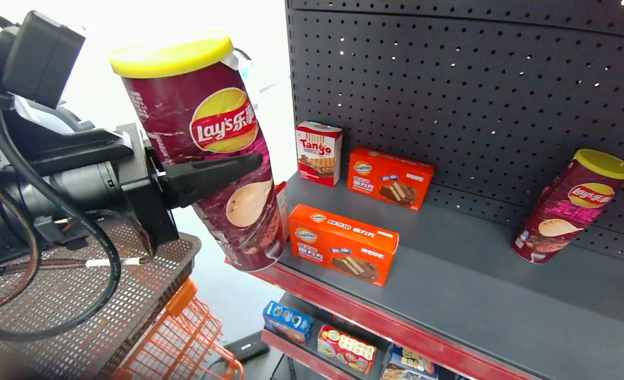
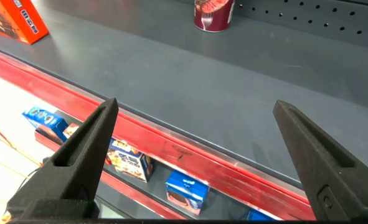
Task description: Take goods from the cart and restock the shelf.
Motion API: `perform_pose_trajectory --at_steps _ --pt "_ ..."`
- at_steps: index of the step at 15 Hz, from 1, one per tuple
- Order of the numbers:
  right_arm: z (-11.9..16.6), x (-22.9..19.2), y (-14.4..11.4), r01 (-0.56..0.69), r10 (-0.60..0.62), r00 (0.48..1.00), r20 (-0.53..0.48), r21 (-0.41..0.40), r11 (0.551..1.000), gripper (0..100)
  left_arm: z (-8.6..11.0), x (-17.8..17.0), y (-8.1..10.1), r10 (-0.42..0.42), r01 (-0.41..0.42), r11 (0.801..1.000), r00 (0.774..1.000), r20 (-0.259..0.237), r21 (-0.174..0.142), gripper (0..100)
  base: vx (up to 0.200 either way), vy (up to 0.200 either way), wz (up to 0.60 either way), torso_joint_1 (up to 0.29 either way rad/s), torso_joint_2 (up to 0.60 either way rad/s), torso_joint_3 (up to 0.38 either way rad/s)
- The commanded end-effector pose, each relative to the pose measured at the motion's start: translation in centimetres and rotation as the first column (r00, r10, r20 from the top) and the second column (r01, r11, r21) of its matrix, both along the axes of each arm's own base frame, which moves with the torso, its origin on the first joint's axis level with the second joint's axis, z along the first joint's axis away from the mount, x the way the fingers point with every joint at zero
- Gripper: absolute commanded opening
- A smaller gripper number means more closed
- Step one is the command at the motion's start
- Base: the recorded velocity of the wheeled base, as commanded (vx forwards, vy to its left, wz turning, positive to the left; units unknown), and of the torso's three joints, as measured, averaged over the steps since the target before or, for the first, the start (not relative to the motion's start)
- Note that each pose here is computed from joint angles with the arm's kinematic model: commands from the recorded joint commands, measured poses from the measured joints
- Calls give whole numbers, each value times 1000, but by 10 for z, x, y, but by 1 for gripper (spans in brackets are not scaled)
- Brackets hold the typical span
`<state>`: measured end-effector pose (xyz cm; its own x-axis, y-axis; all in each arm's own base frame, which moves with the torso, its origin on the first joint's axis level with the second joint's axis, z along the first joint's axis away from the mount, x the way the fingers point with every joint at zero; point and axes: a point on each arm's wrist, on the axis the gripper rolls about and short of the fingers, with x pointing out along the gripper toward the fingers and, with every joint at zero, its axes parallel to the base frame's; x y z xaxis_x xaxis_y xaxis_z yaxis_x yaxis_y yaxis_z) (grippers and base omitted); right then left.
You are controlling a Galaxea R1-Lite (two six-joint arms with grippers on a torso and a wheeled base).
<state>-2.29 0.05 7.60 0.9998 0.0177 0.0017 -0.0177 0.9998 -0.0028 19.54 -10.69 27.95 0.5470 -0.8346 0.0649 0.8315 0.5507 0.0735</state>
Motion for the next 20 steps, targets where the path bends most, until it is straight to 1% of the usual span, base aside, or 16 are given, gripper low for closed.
perform_pose_trajectory --at_steps 1,3,5,15,20 --pt "0 0 0 -1 1 1000 -2 0 1000 100 -4 1 -6 -35 35 999 999 -12 9 0 0 0 0 0 0 0" --pt "0 0 0 1 -1 1000 -2 0 1000 100 -5 0 -7 -67 67 998 998 -14 12 0 0 0 0 0 0 0" --pt "0 0 0 -1 1 1000 -2 1 1000 100 -5 0 -8 -116 116 993 993 -15 15 0 0 0 0 0 0 0" --pt "0 0 0 -1 1 1000 -2 0 1000 100 -8 8 -11 -117 118 993 993 -25 19 0 0 0 0 0 0 0" --pt "0 0 0 -1 1 1000 -2 0 1000 100 -8 9 -11 -117 118 993 993 -25 19 0 0 0 -600 6 6 4"
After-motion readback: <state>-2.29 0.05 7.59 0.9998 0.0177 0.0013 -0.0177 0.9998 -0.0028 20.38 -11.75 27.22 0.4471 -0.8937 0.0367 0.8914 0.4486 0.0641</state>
